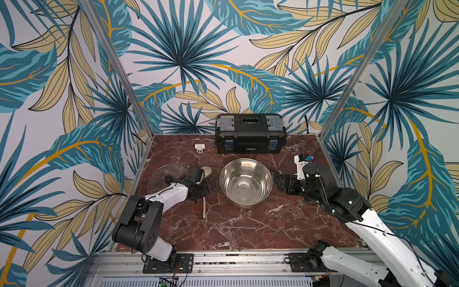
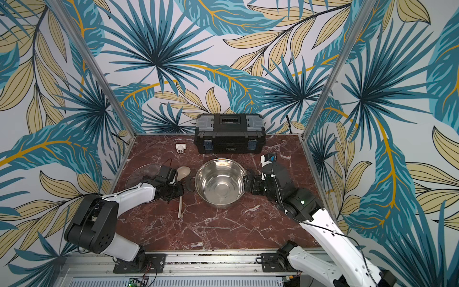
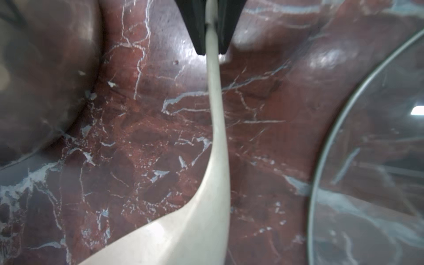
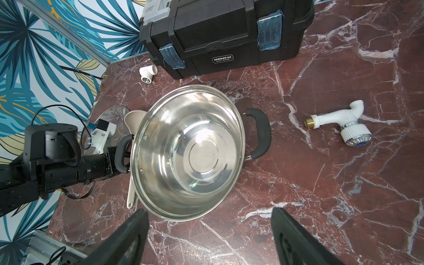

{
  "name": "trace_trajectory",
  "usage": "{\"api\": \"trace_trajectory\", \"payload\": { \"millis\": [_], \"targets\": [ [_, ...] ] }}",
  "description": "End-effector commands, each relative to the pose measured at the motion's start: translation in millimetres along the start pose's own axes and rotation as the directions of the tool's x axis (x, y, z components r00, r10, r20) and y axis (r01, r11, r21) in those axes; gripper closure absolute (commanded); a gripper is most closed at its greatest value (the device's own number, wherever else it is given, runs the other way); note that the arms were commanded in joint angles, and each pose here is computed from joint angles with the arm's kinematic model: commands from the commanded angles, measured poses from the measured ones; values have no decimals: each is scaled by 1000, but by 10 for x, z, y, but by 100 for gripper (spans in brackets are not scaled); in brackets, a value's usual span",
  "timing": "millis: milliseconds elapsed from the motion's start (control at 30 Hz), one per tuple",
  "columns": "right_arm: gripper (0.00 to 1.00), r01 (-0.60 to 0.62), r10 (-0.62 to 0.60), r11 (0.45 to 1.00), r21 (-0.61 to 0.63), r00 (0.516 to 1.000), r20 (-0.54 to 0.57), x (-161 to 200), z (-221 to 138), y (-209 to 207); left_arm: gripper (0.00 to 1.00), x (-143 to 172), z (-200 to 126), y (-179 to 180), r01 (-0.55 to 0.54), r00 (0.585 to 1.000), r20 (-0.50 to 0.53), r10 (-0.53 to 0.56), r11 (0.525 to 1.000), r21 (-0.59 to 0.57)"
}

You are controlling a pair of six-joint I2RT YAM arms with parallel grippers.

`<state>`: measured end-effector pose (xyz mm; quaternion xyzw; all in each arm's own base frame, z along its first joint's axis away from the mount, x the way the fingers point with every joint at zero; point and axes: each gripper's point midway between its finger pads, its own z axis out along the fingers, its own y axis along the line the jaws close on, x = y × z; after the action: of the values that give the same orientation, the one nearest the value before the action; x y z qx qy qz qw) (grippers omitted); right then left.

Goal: Stir the soup with a spoon
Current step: Pick up the spoon from the center of the board, then adjust the spoon.

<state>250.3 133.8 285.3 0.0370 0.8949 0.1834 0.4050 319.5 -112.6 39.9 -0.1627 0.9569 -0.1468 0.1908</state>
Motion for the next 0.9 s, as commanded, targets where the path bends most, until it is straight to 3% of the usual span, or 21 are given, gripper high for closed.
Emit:
{"api": "trace_trajectory", "payload": {
  "millis": [0, 167, 300, 467, 600, 733, 867],
  "targets": [
    [11, -2, 2, 1000, -23, 1000, -12, -13, 6, 70, 100, -63, -301, 18, -7, 1000, 27, 7, 1000, 12],
    [11, -11, 9, 993, -117, 1000, -21, -96, 44, 313, 100, -414, -1073, -190, -7, 986, 168, -15, 992, 129],
    [11, -54, 52, 955, -290, 999, -16, -188, 108, 752, 100, -717, -1745, -587, -9, 956, 278, -93, 939, 345],
    [11, -73, 88, 854, -515, 996, 5, -277, 100, 1442, 100, -933, -2432, -1108, 6, 927, 288, -241, 777, 629],
    [14, -75, 116, 738, -671, 993, 16, -318, 41, 1942, 100, -1063, -2845, -1320, 51, 887, 241, -394, 601, 798],
    [15, -61, 98, 657, -751, 995, 5, -214, -49, 2302, 100, -1110, -3044, -1396, 119, 858, 132, -497, 441, 890],
    [17, -88, 135, 601, -794, 991, -7, -252, -86, 2418, 100, -1124, -3177, -1403, 165, 831, 50, -554, 332, 929]
  ]
}}
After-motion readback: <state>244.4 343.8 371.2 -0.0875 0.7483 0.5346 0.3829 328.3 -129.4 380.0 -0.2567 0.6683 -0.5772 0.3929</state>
